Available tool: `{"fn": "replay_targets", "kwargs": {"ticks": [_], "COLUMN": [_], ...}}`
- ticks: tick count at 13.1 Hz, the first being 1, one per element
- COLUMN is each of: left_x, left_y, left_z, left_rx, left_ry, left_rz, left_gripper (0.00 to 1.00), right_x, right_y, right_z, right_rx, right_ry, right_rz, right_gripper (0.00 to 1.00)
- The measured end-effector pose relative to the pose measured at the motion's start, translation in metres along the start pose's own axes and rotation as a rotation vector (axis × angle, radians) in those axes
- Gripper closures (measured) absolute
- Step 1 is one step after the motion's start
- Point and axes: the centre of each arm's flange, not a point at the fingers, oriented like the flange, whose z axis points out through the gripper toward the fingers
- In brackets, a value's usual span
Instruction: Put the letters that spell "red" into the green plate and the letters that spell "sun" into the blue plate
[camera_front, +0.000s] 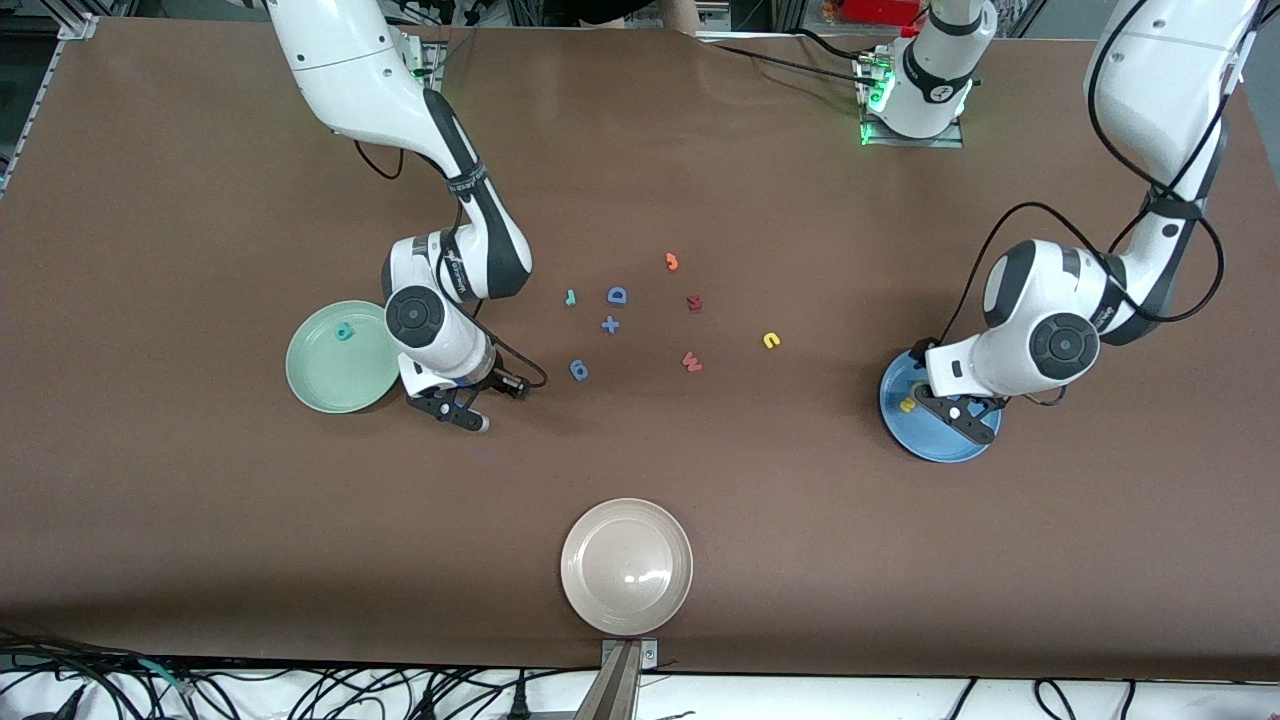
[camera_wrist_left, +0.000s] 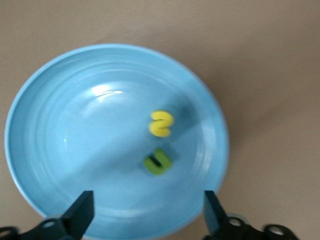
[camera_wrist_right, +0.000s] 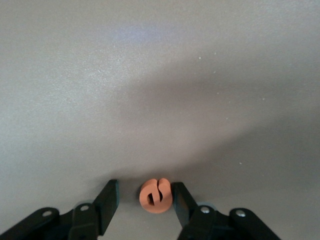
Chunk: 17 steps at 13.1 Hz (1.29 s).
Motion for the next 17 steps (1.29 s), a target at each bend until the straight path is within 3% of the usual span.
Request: {"fn": "replay_targets", "kwargs": {"ticks": [2,5,7,9,12,14,15,17], "left_x": [0.014,0.038,0.050,0.066,0.085,0.091,0.092,0.093], "left_y": [0.046,0.122,0.162,0.201,0.247,0.251,0.248,0.245], "left_z": [-0.036,-0.055,-0.050,-0.036,0.000,0.022,0.033,0.049], "left_rx": [0.011,0.004,-0.005,-0.024,-0.078,-0.099,-0.079,-0.029], "left_ry": [0.005,0.023,0.025,0.047,0.058,0.068,0.076,0.086], "left_rz": [-0.052,-0.231,-0.383,-0.540,-0.720,-0.743,-0.737,-0.735], "left_gripper": [0.00,0.00,0.00,0.00,0.00,0.00,0.00,0.00], "right_x": [0.002,0.002,0.002,0.003,0.003,0.003,0.003,0.003], "right_y": [0.002,0.003,0.003,0.004,0.004,0.005,0.005,0.005], "right_z": [-0.001,-0.001,-0.001,-0.003,-0.003,-0.004,-0.005,-0.005], "right_rx": [-0.003,-0.005,-0.006,-0.006,-0.008,-0.009,-0.008,-0.008], "right_ry": [-0.002,-0.003,-0.004,-0.005,-0.007,-0.008,-0.008,-0.008], "right_rz": [0.003,0.003,0.003,0.004,0.004,0.005,0.005,0.006], "right_gripper": [0.45,0.46,0.48,0.58,0.64,0.67,0.72,0.72]}}
